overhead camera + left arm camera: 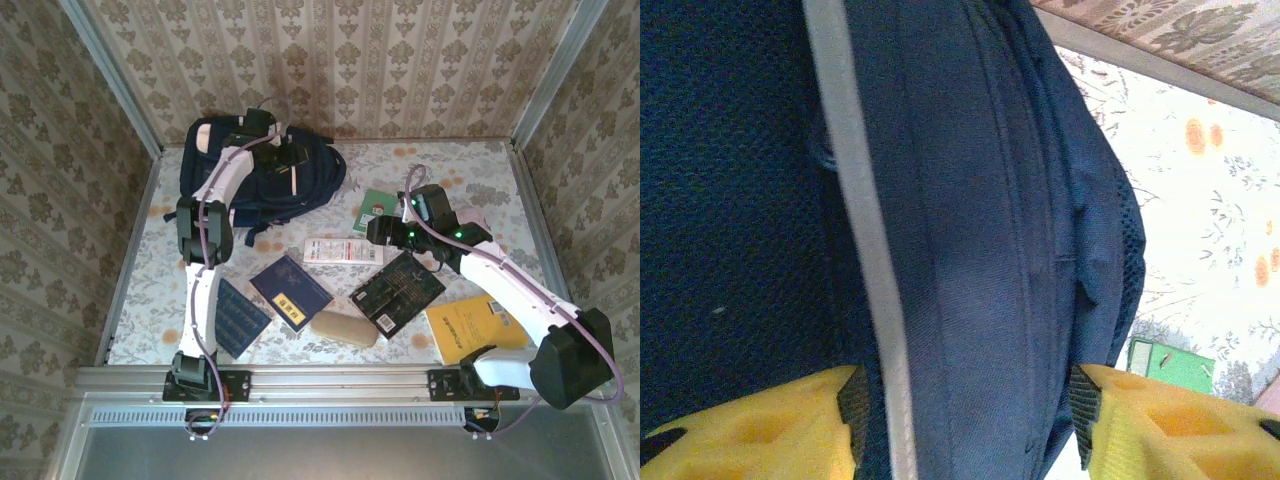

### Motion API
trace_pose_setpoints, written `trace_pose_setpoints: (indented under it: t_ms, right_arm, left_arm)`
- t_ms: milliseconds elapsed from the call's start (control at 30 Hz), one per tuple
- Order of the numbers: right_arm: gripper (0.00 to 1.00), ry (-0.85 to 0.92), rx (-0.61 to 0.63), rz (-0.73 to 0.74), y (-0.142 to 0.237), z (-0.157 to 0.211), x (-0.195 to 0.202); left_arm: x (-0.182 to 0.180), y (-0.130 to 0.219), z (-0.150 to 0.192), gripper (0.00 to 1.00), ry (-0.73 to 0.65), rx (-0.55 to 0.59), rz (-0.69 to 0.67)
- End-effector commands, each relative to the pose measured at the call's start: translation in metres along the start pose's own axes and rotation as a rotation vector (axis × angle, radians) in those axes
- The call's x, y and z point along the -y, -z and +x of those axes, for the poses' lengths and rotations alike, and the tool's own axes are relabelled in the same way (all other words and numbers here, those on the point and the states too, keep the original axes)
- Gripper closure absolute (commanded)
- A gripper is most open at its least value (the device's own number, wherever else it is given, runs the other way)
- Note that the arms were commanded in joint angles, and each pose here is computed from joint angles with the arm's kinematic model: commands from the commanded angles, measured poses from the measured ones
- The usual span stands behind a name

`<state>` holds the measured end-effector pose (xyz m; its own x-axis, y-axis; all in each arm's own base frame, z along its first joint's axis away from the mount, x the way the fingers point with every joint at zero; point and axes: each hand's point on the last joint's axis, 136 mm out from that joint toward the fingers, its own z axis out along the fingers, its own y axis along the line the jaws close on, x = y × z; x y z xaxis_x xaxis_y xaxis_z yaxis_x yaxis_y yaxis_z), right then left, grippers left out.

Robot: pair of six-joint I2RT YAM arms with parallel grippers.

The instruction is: Pack the student bag

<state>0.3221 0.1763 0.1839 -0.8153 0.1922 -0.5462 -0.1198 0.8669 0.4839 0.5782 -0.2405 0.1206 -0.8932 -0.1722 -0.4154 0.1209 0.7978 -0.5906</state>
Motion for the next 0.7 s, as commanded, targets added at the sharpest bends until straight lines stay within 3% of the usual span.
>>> trace_pose_setpoints:
  t_ms: [0, 200, 267, 367, 500, 667]
  right_arm:
    - [0.23, -0.013, -0.007, -0.032, 0.000, 0.001, -0.005]
    - [0.26, -0.016, -0.014, -0.020, -0.005, 0.004, 0.000]
    - [0.28, -0.021, -0.025, -0.021, -0.008, 0.006, 0.000]
    - [0.32, -0.025, -0.032, -0.029, -0.009, 0.007, -0.002]
    - [0.34, -0.014, -0.023, -0.029, -0.001, 0.003, -0.005]
    - [0.28, 0.064, -0.027, -0.037, 0.004, 0.008, -0.018]
  left_arm:
    - [0.006, -0.009, -0.004, 0.45, 0.033, -0.003, 0.069]
    - [0.008, -0.022, 0.000, 0.59, 0.080, -0.013, 0.147]
    - [0.011, -0.022, -0.003, 0.72, 0.081, -0.008, 0.163]
    - [0.011, -0.020, -0.007, 1.00, 0.080, -0.003, 0.154]
    - [0.023, 0.009, -0.023, 1.00, 0.061, 0.040, 0.136]
    - [0.061, 0.075, -0.044, 1.00, -0.009, 0.124, 0.140]
